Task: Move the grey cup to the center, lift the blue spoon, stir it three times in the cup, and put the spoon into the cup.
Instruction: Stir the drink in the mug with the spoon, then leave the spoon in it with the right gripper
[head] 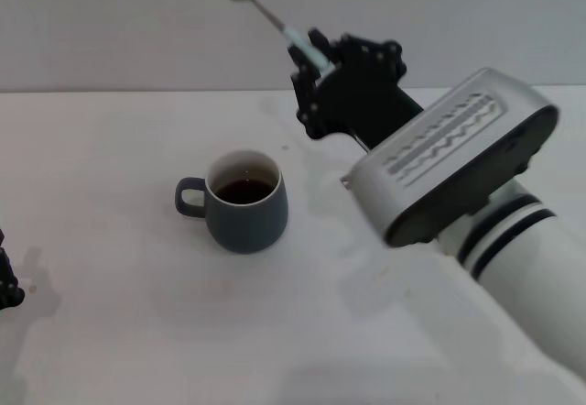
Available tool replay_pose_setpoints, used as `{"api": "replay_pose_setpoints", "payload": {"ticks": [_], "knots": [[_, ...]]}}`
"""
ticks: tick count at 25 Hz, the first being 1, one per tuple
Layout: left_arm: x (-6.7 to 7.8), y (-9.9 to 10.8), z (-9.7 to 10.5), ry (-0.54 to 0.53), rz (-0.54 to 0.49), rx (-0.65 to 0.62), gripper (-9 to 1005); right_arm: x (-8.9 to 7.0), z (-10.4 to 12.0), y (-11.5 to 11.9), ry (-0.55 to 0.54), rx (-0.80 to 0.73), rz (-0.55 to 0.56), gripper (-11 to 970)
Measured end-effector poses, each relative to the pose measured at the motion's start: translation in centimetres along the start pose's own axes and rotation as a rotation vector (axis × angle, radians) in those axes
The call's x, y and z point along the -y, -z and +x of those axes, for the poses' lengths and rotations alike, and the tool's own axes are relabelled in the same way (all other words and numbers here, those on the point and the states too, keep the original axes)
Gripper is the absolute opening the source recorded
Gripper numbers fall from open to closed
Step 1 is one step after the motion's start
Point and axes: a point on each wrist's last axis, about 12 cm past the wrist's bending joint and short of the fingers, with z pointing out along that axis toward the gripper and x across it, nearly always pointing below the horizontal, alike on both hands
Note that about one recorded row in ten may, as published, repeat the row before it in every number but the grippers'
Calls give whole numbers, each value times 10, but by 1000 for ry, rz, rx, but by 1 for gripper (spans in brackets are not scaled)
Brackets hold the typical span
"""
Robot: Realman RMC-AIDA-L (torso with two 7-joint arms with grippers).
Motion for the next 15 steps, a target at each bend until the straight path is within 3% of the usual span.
{"api": "replay_pose_setpoints", "payload": {"ticks": [1, 4, 8, 9, 12, 13, 14, 15], "knots": [[0, 0, 0, 0, 0, 0, -2, -6, -4, -4, 59, 54, 36, 159], [1, 0, 0, 4, 0, 1, -2, -18, -11, -8, 103, 174, 67, 159], [1, 1, 0, 4, -1, 0, -2, -27, -13, -7, 108, 352, 39, 159], [1, 1, 0, 3, -2, 1, -2, -32, -9, -3, 71, 483, -24, 159], [1, 2, 0, 6, -3, 1, -2, -32, -3, 2, 5, 590, -106, 159], [1, 2, 0, 6, -3, 1, -2, -31, -1, 4, -38, 619, -140, 159], [1, 3, 1, 6, -5, -1, -2, -21, 1, 6, -171, 666, -193, 159], [1, 3, 1, 6, -5, -1, -2, -21, 1, 6, -171, 666, -193, 159]]}}
